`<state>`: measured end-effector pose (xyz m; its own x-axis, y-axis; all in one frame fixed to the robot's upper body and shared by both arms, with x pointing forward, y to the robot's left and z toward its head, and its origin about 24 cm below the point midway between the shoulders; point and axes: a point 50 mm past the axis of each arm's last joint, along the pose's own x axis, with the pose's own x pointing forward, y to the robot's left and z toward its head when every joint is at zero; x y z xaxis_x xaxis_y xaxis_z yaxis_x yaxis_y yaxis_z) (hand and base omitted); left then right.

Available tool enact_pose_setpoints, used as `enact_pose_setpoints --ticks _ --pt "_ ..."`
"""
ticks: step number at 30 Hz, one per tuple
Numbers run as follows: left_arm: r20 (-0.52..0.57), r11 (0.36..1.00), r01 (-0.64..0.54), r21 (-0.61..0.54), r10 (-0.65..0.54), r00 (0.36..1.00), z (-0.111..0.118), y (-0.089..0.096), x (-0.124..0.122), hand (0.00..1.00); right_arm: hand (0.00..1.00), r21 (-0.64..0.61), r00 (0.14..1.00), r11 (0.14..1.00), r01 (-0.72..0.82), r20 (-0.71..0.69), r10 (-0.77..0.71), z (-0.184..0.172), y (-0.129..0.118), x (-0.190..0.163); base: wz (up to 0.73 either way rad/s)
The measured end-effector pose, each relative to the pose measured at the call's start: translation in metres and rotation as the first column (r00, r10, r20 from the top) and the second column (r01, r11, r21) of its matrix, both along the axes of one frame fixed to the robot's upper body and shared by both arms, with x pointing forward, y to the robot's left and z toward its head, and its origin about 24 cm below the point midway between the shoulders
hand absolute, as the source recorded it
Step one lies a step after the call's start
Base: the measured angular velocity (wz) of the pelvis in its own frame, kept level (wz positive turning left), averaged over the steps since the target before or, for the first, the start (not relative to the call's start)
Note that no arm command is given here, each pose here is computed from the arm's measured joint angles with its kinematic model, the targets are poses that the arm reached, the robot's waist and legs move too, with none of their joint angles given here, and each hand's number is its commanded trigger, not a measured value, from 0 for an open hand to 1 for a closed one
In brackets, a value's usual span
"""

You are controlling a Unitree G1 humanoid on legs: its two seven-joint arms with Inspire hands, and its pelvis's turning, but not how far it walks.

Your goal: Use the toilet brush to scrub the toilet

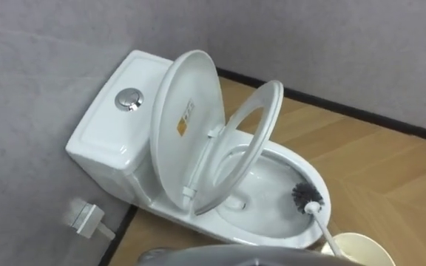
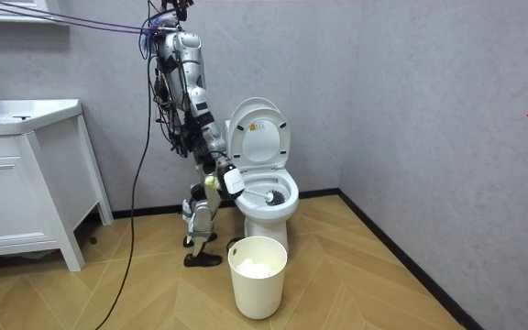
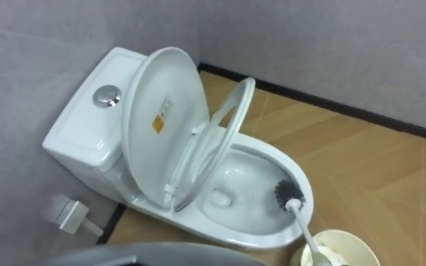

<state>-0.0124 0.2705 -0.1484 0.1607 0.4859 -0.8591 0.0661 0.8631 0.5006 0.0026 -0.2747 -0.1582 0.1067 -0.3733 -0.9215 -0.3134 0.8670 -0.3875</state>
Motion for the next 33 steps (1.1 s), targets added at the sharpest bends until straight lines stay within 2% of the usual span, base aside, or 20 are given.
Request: enact_pose_setpoints --ticks 4,7,18,26,33 --pt "0.007 0.999 0.007 -0.036 -0.007 1.0 -0.004 -0.006 0.011 0.0 1.0 0.014 0.998 0.999 0.04 0.04 -0.04 -0.004 0.015 0.001 -0.24" --pt "-0.007 0.999 0.002 -0.051 -0.003 1.0 -0.006 -0.011 0.008 0.0 1.0 0.008 0.997 0.999 0.046 0.058 -0.046 -0.006 0.021 0.001 -0.25" --pt "-0.042 0.998 -0.004 -0.062 0.002 0.999 -0.009 -0.015 0.002 0.0 1.0 -0.03 0.993 0.998 0.048 0.107 -0.045 -0.007 0.03 0.001 -0.19" --pt "-0.025 0.998 0.004 -0.065 -0.006 1.0 -0.01 -0.016 0.014 0.0 1.0 -0.034 0.993 0.998 0.055 0.106 -0.052 -0.008 0.034 -0.002 -0.05" --pt "-0.024 0.998 0.016 -0.067 -0.017 1.0 -0.01 -0.018 0.015 0.0 1.0 -0.06 0.992 0.997 0.052 0.12 -0.044 -0.007 0.034 0.001 -0.07"
